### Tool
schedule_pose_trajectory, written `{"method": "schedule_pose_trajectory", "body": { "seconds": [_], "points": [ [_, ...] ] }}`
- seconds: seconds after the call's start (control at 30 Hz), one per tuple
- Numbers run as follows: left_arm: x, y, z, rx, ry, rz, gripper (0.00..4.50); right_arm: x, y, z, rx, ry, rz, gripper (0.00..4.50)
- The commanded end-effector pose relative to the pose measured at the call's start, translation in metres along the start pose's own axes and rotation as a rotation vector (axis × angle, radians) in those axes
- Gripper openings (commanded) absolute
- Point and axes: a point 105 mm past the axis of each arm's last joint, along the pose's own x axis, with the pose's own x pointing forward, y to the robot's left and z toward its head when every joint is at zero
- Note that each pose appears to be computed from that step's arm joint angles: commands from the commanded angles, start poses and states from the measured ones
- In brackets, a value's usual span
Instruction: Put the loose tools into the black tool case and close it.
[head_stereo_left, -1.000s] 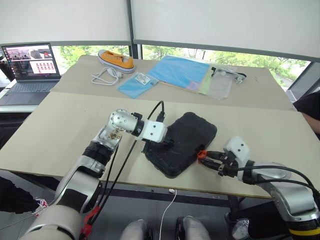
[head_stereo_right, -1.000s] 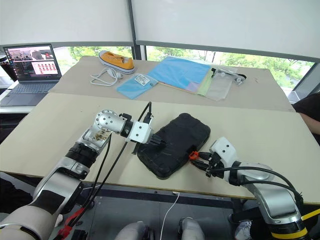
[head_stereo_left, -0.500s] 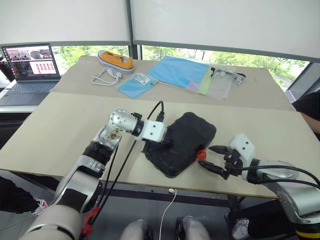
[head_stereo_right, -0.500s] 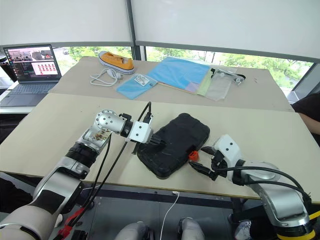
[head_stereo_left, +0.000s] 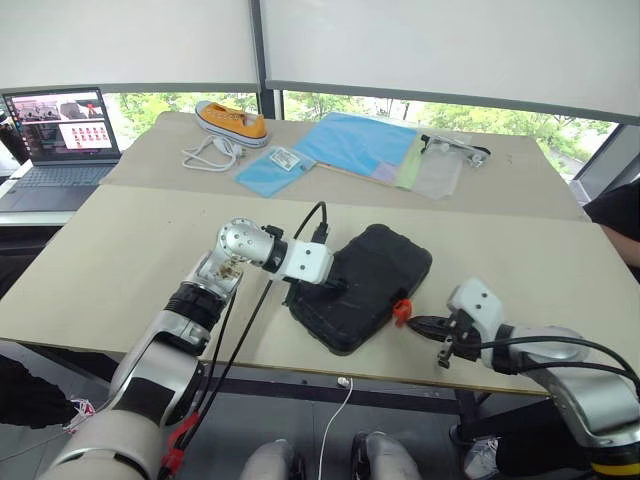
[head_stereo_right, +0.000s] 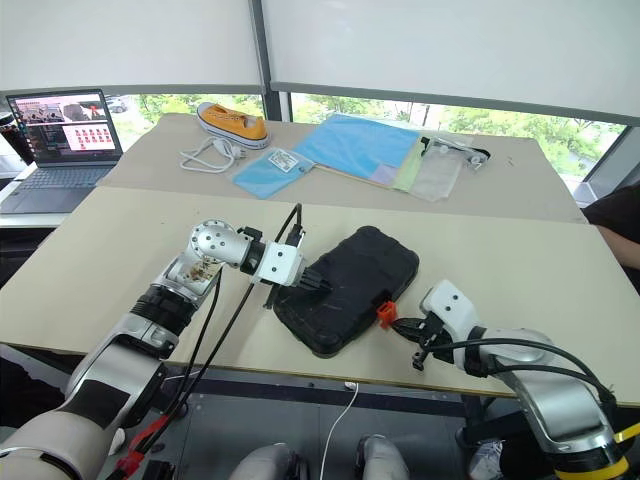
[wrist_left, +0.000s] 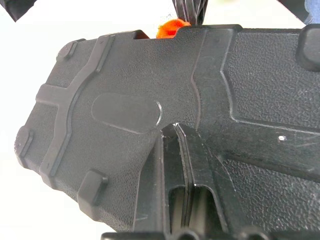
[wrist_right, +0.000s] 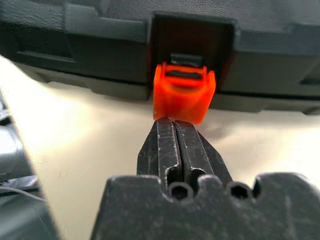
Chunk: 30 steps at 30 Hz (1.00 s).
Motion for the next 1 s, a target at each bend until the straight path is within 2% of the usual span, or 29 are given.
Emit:
{"method": "schedule_pose_trajectory", "body": {
  "seconds": [0.03, 0.47, 0.77, 0.93, 1.0],
  "points": [
    [0.009, -0.022, -0.020, -0.058, 0.075, -0.097, 0.00, 0.003, -0.005, 0.018, -0.048, -0.058, -0.033, 0.03],
    [0.021, -0.039, -0.027, 0.006, 0.105, -0.161, 0.00, -0.015, -0.010, 0.060, -0.113, -0.173, -0.056, 0.03],
    [0.018, -0.034, -0.027, -0.010, 0.096, -0.146, 0.00, 0.001, -0.003, 0.054, -0.084, -0.163, -0.031, 0.03],
    [0.000, -0.025, -0.035, -0.098, 0.111, -0.064, 0.00, -0.020, -0.014, 0.053, -0.076, -0.145, -0.060, 0.03],
    [-0.012, -0.020, -0.037, -0.161, 0.101, -0.007, 0.52, -0.035, -0.019, 0.056, -0.042, -0.154, -0.055, 0.59]
  ]
}}
